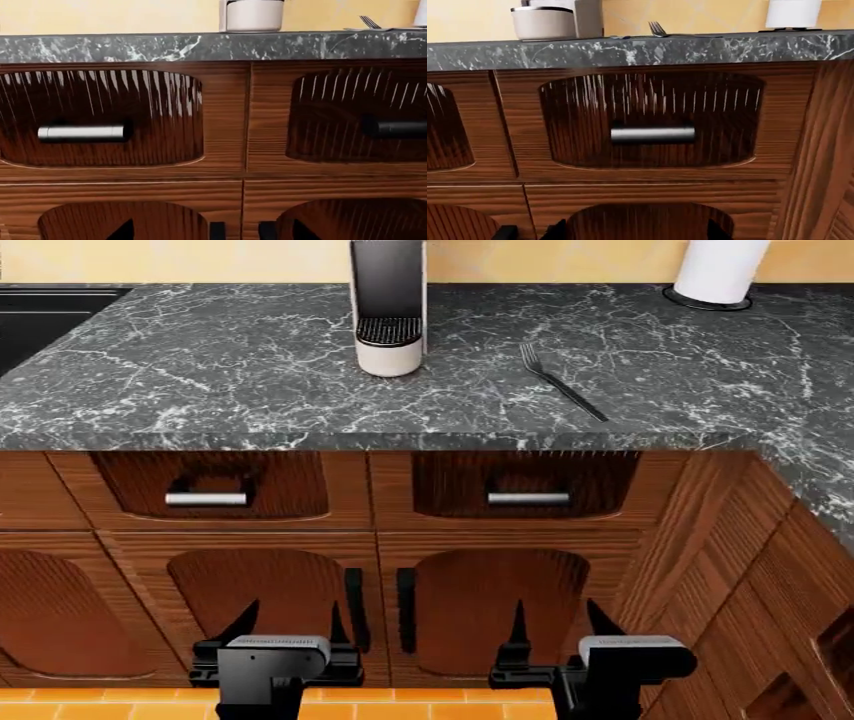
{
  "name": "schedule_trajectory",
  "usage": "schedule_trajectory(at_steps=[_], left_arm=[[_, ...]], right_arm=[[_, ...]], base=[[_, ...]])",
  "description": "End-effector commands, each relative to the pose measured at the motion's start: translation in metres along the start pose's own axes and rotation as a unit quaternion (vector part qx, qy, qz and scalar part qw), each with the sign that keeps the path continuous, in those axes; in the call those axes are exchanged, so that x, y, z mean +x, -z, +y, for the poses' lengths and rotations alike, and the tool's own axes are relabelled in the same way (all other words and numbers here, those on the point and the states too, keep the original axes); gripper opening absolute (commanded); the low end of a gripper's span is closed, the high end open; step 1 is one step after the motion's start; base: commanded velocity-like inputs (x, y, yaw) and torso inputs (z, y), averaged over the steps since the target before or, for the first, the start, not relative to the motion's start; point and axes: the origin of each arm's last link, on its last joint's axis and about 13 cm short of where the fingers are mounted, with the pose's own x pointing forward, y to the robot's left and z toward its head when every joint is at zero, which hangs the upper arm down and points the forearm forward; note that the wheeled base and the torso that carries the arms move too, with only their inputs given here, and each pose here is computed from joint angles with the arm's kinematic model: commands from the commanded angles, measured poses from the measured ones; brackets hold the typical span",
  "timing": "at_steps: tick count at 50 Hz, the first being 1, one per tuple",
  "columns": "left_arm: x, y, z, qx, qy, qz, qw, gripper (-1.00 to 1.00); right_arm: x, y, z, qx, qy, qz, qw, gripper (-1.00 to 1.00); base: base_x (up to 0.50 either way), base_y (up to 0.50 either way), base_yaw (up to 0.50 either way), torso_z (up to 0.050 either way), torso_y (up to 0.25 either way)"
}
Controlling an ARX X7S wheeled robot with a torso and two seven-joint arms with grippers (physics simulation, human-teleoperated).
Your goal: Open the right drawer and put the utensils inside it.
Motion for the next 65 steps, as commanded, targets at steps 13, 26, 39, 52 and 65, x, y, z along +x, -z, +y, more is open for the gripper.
schedule_trajectory(at_steps=[13,26,39,52,65], left_arm=[[0.0003,-0.0008,0.0005,0.000,-0.001,0.000,1.000,1.00],[0.0000,-0.0013,0.0011,0.001,0.003,-0.004,1.000,1.00],[0.0006,-0.0015,0.0016,0.001,0.001,-0.005,1.000,1.00],[0.0000,-0.0031,0.0019,-0.004,0.002,-0.004,1.000,1.00],[0.0012,-0.0012,0.0019,-0.005,-0.002,-0.010,1.000,1.00]], right_arm=[[0.0003,-0.0007,0.0001,-0.007,0.009,0.001,1.000,1.00],[-0.0001,0.0001,-0.0001,-0.009,0.010,0.004,1.000,1.00],[-0.0003,0.0000,0.0004,-0.013,0.009,0.006,1.000,1.00],[0.0005,0.0004,0.0009,-0.015,0.011,0.009,1.000,1.00],[0.0012,0.0003,0.0019,-0.015,0.008,0.013,1.000,1.00]], base=[[0.00,-0.31,0.00,0.000,0.000],[0.00,0.00,0.00,0.041,0.000],[0.00,0.00,0.00,0.050,0.000],[0.00,0.00,0.00,0.050,0.000],[0.15,0.00,0.00,0.019,0.000]])
